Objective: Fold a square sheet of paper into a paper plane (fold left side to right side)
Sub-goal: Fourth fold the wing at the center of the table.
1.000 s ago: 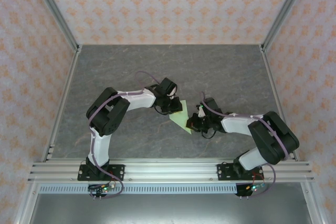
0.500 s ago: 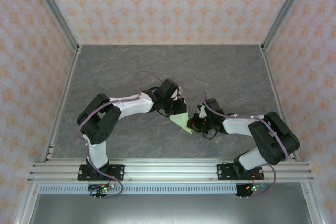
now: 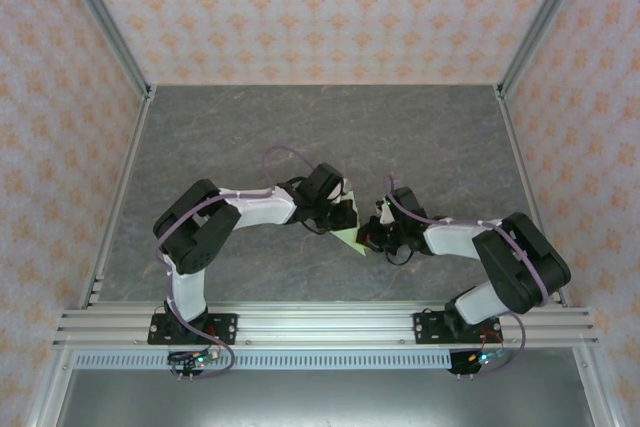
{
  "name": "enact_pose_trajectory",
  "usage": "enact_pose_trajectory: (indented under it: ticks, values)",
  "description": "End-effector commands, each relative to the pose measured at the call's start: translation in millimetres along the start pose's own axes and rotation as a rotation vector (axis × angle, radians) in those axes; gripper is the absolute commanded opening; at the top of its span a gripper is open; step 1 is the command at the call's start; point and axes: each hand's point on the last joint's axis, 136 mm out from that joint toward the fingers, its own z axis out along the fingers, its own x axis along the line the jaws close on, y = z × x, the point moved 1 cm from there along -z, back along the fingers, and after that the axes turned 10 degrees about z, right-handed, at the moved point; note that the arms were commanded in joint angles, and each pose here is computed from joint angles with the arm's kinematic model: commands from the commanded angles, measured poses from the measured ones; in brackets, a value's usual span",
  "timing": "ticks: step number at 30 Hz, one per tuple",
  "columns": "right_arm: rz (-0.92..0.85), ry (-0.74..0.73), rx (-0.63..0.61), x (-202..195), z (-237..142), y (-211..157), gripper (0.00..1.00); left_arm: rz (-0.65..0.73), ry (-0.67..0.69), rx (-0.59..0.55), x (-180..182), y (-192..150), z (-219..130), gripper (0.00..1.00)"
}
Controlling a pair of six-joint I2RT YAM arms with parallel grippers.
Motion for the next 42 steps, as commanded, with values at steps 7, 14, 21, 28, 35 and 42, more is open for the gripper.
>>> enact_pose_trajectory:
  ticks: [7, 14, 21, 28, 35, 42]
  values:
    - [0.128, -0.302, 0.037, -81.9, -0.2, -21.5, 0.00, -0.017, 0.047, 0.019, 25.1, -9.0, 19.7, 0.00]
    - [0.128, -0.353, 0.048, -91.3, -3.9, -25.3, 0.00, -0.012, 0.095, 0.015, 41.3, -6.3, 21.4, 0.00]
    - [0.132, -0.391, 0.062, -99.2, -6.2, -29.7, 0.00, -0.031, 0.120, -0.006, 64.3, 7.1, 10.8, 0.00]
    - [0.132, -0.402, 0.078, -102.5, -6.8, -33.1, 0.00, -0.032, 0.126, -0.033, 82.6, 29.2, -0.3, 0.00]
    - [0.128, -0.413, 0.087, -105.1, -7.8, -35.3, 0.00, -0.041, 0.154, -0.037, 102.8, 52.8, -7.5, 0.00]
    - [0.128, -0.416, 0.091, -106.0, -8.5, -36.7, 0.00, -0.042, 0.167, -0.043, 112.9, 71.1, -15.5, 0.00]
